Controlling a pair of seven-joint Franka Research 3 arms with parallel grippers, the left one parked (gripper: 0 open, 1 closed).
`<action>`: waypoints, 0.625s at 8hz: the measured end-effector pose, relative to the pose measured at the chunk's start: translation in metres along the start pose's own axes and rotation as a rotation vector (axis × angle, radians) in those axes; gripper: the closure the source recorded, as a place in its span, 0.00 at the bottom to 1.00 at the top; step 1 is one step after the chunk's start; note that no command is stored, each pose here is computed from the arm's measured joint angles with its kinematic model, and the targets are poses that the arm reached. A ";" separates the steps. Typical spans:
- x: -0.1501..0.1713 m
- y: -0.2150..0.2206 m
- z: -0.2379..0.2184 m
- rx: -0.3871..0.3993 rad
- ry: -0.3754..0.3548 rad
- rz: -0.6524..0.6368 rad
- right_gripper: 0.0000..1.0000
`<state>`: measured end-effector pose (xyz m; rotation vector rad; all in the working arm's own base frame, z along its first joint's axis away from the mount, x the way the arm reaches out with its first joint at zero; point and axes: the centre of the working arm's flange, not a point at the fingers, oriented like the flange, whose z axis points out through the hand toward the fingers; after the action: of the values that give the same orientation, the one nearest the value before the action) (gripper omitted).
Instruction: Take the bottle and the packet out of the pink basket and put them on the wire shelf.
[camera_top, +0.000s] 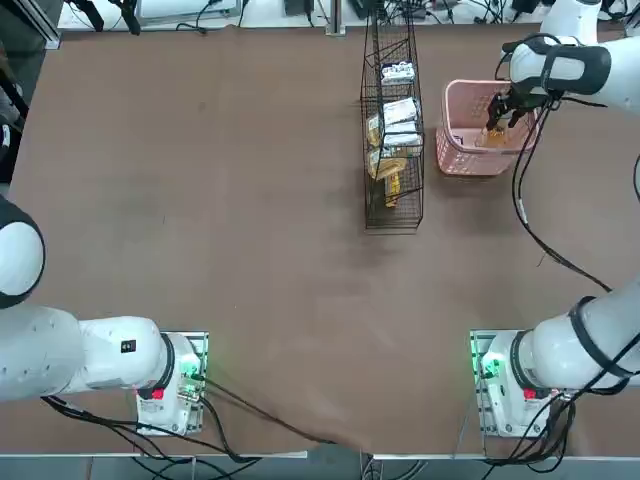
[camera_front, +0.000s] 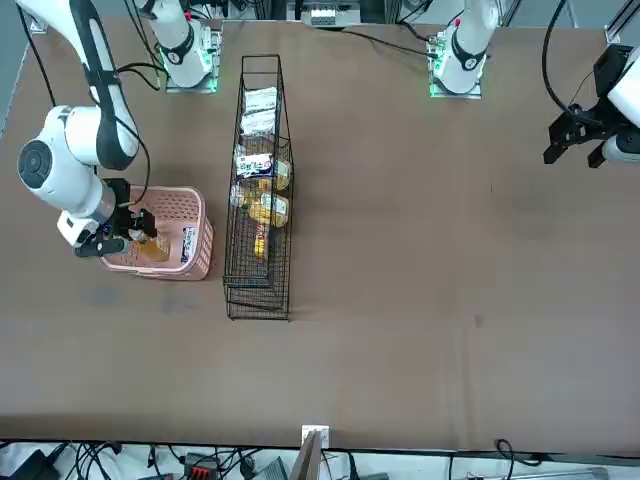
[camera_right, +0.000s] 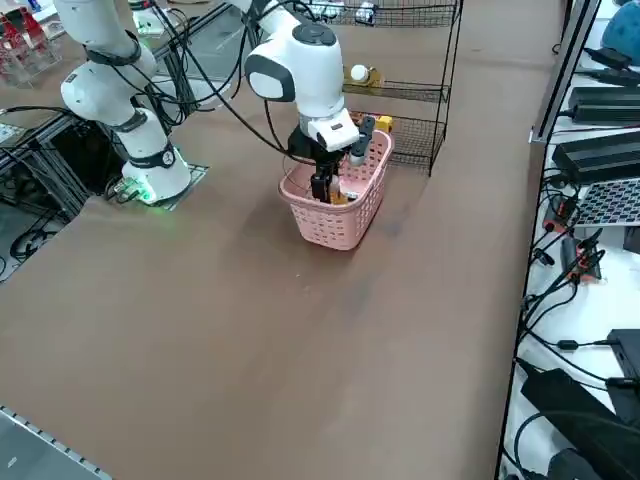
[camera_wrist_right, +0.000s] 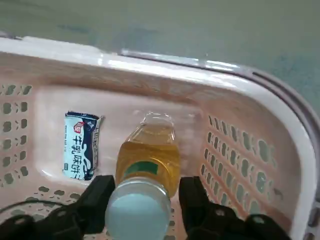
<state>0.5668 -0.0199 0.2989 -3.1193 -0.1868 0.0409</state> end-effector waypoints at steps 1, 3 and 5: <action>0.000 0.000 0.000 0.000 0.000 0.000 0.29; 0.000 0.000 -0.001 0.001 0.001 0.002 0.45; 0.001 0.000 -0.001 0.000 0.003 0.002 0.45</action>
<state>0.5674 -0.0200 0.2999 -3.1191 -0.1834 0.0370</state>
